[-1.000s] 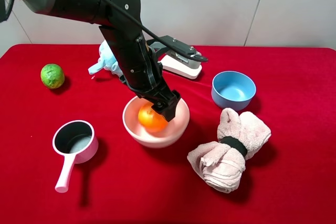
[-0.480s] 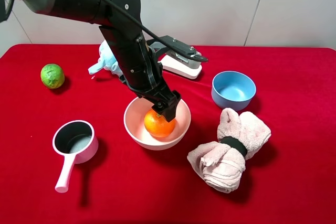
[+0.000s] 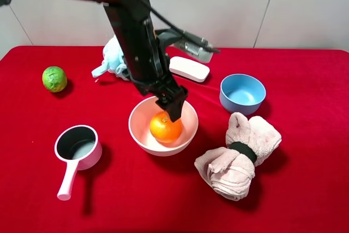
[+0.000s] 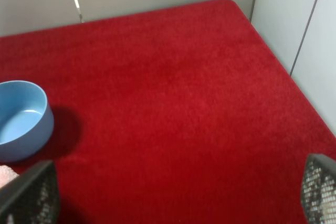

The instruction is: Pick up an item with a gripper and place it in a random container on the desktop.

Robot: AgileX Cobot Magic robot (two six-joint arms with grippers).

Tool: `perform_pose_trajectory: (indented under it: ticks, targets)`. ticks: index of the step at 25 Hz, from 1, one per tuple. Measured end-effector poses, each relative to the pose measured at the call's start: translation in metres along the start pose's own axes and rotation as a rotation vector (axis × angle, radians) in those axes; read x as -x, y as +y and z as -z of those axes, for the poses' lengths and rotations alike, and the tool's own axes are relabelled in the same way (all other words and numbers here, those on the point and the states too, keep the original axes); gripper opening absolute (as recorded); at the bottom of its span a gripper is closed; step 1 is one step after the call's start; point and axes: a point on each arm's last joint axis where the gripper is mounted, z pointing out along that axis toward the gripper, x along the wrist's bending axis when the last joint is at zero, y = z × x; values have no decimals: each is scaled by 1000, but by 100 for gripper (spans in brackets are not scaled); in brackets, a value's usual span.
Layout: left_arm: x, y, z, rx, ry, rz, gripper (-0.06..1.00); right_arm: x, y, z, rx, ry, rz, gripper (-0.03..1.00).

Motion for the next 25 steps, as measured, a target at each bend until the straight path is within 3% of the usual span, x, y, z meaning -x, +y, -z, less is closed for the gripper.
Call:
perform_pose_trajectory:
  ticks: [14,18,25]
  targets:
    - [5,2,39,-77,-9,-31,88,0,0,0,0,0,0,69]
    - [9,-4,62,-37,8,-42,88,0,0,0,0,0,0,69]
    - [12,-21,113,70,111,-31,88,0,0,0,0,0,0,69]
